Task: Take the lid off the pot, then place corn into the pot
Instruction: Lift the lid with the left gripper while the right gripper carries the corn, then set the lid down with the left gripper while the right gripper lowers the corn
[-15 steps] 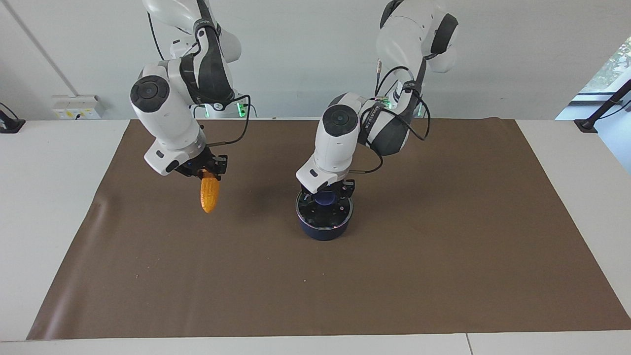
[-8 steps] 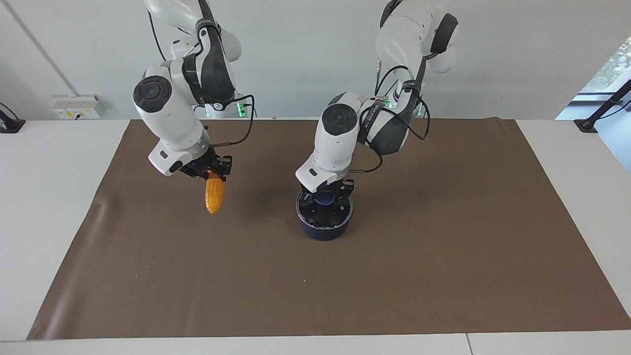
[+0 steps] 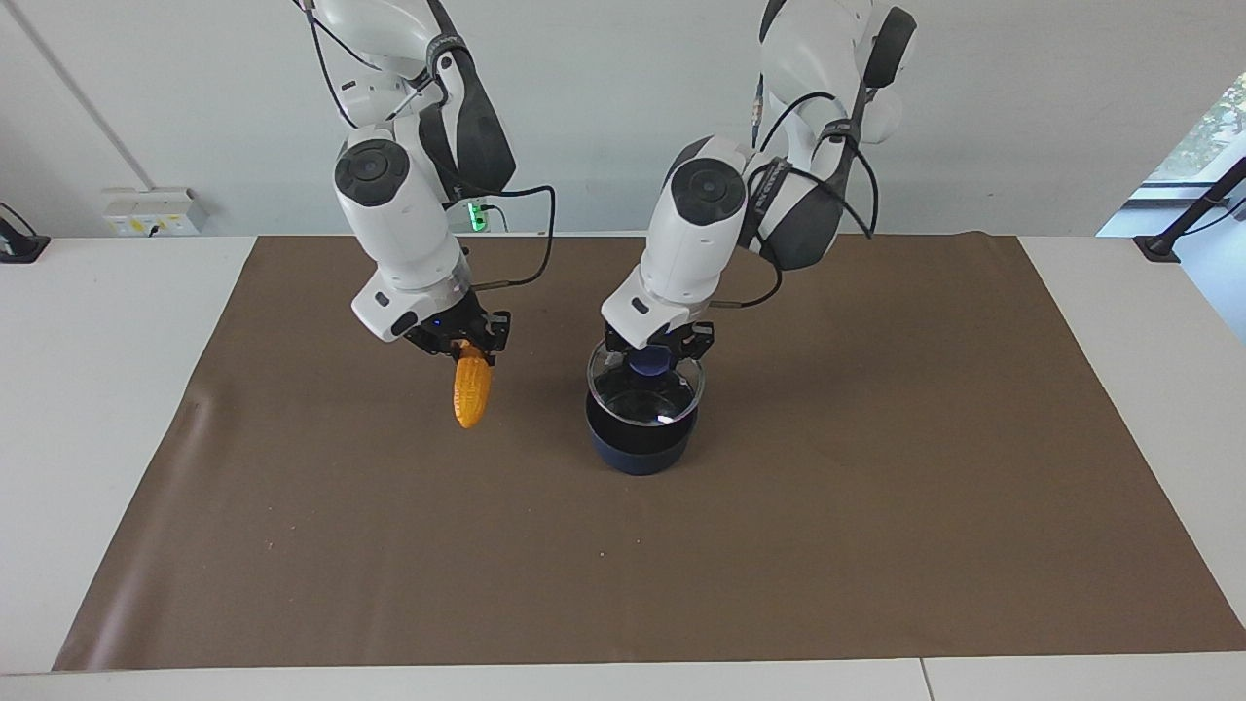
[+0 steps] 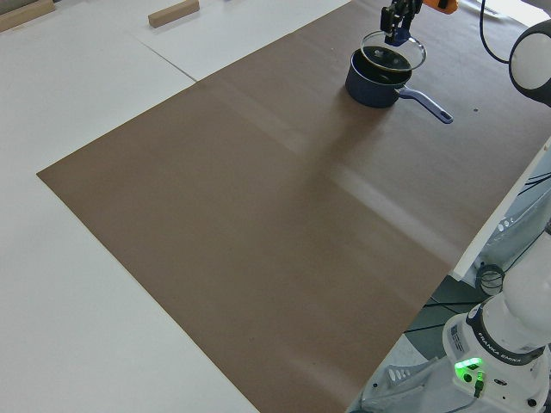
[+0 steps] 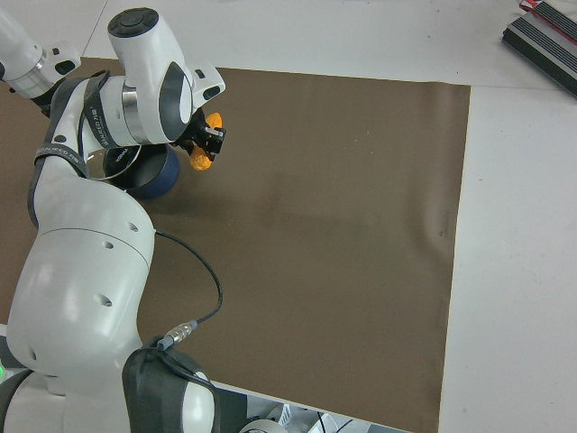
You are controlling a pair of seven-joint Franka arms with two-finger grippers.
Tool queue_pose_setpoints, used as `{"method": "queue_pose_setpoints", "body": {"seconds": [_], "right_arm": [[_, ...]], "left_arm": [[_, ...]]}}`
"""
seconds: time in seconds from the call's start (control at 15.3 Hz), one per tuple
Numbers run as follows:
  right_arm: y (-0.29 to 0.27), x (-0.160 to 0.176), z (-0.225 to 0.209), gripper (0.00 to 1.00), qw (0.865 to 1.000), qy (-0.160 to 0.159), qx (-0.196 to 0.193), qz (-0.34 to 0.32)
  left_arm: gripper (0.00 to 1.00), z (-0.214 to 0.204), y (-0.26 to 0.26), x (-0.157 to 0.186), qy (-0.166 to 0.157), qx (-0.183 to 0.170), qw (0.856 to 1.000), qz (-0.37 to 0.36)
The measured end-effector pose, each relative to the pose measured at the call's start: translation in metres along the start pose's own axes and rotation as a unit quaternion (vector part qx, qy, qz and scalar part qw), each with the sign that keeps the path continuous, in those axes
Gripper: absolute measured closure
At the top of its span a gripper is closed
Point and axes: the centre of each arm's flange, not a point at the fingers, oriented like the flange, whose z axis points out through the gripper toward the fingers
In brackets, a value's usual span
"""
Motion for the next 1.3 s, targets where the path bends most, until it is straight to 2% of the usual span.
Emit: {"method": "queue_pose_setpoints", "body": {"seconds": [0.26, 0.46, 0.65, 0.91, 1.11, 1.3], "right_arm": [[-0.077, 0.000, 0.008, 0.59, 1.000, 0.006, 0.008, 0.021], [-0.169, 0.001, 0.052, 0.59, 1.000, -0.002, -0.005, 0.029], [-0.200, 0.009, 0.098, 0.59, 1.000, 0.006, -0.007, 0.025], [-0.200, 0.009, 0.106, 0.59, 1.000, 0.002, -0.010, 0.025], [-0.201, 0.008, 0.109, 0.59, 1.000, -0.001, -0.012, 0.025], [-0.210, -0.002, 0.116, 0.59, 0.999, -0.007, -0.016, 0.041]], "left_arm": [[0.33, -0.066, -0.125, 0.020, 0.003, -0.004, 0.998, -0.057], [0.33, -0.078, -0.236, 0.034, -0.004, -0.007, 0.998, -0.059], [0.33, -0.056, -0.333, 0.037, -0.003, -0.005, 0.999, -0.034], [0.33, 0.014, -0.417, 0.021, 0.013, 0.016, 1.000, 0.015], [0.33, 0.064, -0.443, 0.006, 0.011, 0.040, 0.999, 0.025], [0.33, 0.095, -0.446, -0.004, 0.001, 0.042, 0.999, 0.023]]}}
